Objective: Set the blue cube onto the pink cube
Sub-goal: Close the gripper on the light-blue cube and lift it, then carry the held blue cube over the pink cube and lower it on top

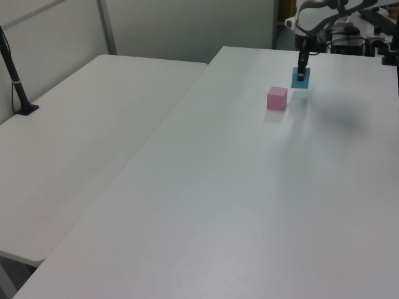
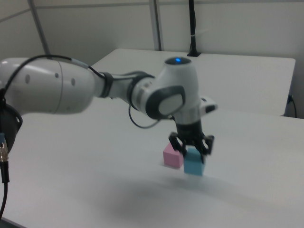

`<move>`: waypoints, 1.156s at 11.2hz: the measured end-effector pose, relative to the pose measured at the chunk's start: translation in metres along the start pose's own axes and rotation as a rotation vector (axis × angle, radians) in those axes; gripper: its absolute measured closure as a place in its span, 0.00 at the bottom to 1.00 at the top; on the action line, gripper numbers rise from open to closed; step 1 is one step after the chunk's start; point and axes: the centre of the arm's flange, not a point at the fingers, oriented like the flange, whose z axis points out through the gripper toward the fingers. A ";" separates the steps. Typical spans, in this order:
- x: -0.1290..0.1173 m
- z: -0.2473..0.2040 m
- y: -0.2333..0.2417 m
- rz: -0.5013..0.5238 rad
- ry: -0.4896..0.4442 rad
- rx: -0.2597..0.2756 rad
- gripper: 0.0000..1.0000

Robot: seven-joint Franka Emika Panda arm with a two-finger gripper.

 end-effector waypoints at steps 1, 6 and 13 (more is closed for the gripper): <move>0.015 -0.014 -0.018 0.026 0.015 0.004 0.41; 0.060 -0.039 -0.082 0.088 0.070 0.026 0.44; 0.068 -0.035 -0.100 0.072 0.064 0.036 0.44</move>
